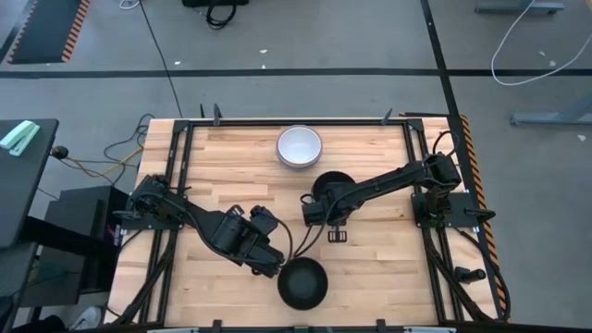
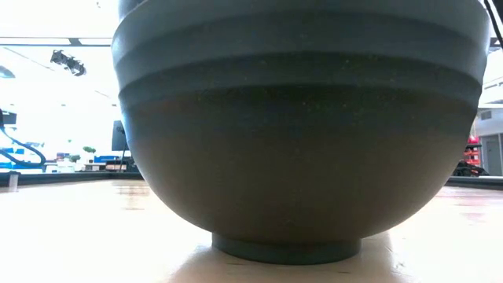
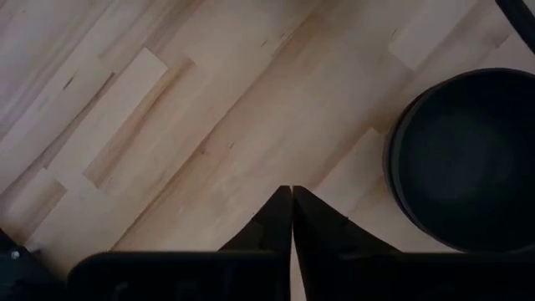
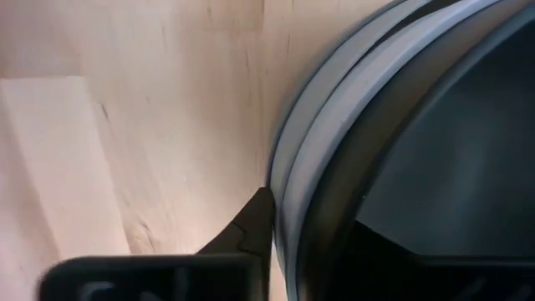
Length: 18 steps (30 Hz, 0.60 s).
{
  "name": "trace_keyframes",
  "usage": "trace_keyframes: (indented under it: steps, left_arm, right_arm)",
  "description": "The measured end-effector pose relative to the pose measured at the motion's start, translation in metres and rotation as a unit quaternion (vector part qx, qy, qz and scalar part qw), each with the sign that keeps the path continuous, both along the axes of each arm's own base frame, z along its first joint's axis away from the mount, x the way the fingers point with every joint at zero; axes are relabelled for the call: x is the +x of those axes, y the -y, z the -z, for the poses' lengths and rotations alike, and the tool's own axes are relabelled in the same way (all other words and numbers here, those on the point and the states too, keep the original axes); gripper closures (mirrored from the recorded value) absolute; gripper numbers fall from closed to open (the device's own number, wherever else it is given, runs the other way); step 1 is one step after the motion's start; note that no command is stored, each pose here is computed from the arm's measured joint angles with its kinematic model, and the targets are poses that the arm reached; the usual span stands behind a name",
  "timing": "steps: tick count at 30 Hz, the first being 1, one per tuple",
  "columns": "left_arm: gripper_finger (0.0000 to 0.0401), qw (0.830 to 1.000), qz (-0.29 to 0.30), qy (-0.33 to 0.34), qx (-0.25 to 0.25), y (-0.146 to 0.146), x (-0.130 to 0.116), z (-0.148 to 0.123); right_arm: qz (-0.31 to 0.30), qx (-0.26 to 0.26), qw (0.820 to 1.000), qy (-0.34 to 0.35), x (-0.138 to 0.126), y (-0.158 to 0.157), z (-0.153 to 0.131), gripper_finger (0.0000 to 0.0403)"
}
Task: Nest bowls inside each other
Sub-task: Stack the right stacked bowls on top of the gray bowl, then adjust the top stacked bowls
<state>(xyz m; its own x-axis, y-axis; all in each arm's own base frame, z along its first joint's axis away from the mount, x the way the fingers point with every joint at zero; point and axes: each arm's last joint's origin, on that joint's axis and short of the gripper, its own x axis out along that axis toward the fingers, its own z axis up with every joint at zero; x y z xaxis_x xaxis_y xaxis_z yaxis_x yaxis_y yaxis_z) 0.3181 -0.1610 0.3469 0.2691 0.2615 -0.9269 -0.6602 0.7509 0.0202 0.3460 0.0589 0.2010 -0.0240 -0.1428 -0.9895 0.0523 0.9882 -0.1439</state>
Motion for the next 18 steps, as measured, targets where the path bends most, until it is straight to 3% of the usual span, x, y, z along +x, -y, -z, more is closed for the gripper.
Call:
trace_keyframes:
  steps: [6,18]
  left_arm:
    - [0.0361,1.000,0.000,0.000,0.000,0.000,0.000,0.000]
    - [0.0387,1.000,-0.002,0.005,0.009,-0.001,0.001,0.000]
  right_arm:
    - [0.003,0.008,1.000,0.015,-0.001,0.000,-0.007,0.0276]
    - [0.000,0.019,0.997,0.080,-0.017,0.003,-0.050,0.0276]
